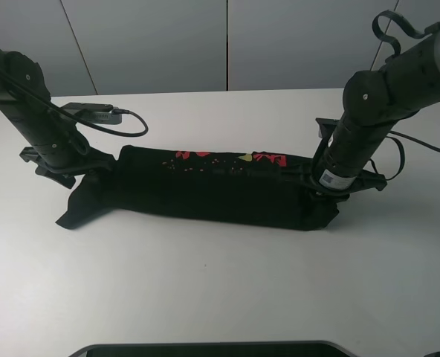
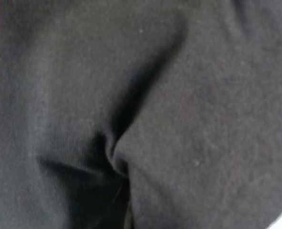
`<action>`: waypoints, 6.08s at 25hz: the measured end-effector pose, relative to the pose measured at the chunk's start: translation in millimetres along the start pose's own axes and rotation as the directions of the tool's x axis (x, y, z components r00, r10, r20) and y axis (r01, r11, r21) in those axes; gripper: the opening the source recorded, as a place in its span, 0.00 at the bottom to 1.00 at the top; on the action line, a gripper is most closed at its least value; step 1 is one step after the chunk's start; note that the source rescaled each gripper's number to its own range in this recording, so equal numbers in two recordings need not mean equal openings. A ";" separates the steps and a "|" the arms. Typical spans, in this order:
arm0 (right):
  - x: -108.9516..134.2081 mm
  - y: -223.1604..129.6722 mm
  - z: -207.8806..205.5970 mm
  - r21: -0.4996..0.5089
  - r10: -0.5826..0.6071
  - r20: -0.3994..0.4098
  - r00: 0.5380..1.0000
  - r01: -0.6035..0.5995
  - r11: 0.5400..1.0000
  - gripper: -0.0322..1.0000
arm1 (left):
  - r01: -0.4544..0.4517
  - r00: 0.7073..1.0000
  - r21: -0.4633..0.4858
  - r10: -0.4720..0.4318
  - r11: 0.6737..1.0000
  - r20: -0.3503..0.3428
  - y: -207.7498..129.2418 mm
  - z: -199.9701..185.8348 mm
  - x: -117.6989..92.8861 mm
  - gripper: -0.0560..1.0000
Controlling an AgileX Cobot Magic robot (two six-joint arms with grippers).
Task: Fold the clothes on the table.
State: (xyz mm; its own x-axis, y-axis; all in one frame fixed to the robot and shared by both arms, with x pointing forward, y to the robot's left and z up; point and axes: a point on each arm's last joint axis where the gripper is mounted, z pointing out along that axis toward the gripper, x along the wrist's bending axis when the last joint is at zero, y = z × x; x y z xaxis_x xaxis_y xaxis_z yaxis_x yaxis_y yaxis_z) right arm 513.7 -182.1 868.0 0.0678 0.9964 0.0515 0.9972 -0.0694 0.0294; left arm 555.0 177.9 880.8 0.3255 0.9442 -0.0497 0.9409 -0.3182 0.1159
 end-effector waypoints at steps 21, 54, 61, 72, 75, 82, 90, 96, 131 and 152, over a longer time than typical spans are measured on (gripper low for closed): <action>0.8 1.0 -3.4 0.042 -0.105 0.013 0.994 0.104 0.994 0.13 | 0.000 1.000 -0.002 0.000 1.000 0.000 0.2 0.0 0.0 0.89; 35.9 17.1 -127.2 -0.102 -0.263 -0.251 0.931 0.245 0.964 0.13 | -0.017 1.000 -0.011 0.017 1.000 0.020 0.9 0.0 -1.8 0.89; 53.7 16.4 -134.6 -0.148 -0.273 -0.442 0.854 0.231 0.962 0.13 | -0.027 0.999 -0.012 0.027 1.000 0.029 1.0 0.0 -2.6 0.89; 95.1 16.5 -124.6 -0.193 -0.288 -0.648 0.705 0.213 0.958 0.13 | -0.025 0.999 -0.012 0.026 1.000 0.030 1.0 0.0 -2.7 0.89; 108.8 14.3 -103.6 -0.162 -0.278 -0.646 0.710 0.229 0.960 0.13 | -0.025 0.999 -0.012 0.026 1.000 0.030 1.0 0.0 -2.7 0.89; 122.2 19.2 -69.4 -0.095 -0.205 -0.713 0.670 0.197 0.976 0.13 | -0.010 0.999 -0.019 0.011 1.000 0.041 1.6 0.0 -3.8 0.89; 141.8 15.6 -36.0 -0.043 -0.142 -0.774 0.617 0.173 0.984 0.13 | -0.008 0.999 -0.021 0.009 1.000 0.042 1.8 0.0 -3.9 0.89; 155.4 6.3 -14.0 -0.017 -0.132 -0.787 0.602 0.194 0.981 0.13 | -0.009 0.999 -0.045 0.011 0.999 0.045 10.4 -5.7 -4.6 0.89; 136.3 22.0 -68.5 -0.448 -0.556 -0.456 0.695 0.360 0.818 1.00 | -0.065 0.990 -0.134 0.080 0.989 0.115 71.1 -74.4 -16.8 0.89; 42.8 -18.3 -148.6 -0.357 -0.585 0.176 0.791 0.606 0.711 1.00 | -0.162 0.980 -0.316 0.191 0.935 0.064 25.5 -157.9 -17.9 0.89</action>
State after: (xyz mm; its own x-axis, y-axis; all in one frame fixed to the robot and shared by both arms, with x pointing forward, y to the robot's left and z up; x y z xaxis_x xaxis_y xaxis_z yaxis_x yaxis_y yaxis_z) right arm 493.4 -145.5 1018.0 -0.5242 0.8379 -0.1522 0.7387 0.5364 0.4082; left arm 558.4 166.2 1041.3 0.5045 0.8587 -0.0897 0.7972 -0.4235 0.4303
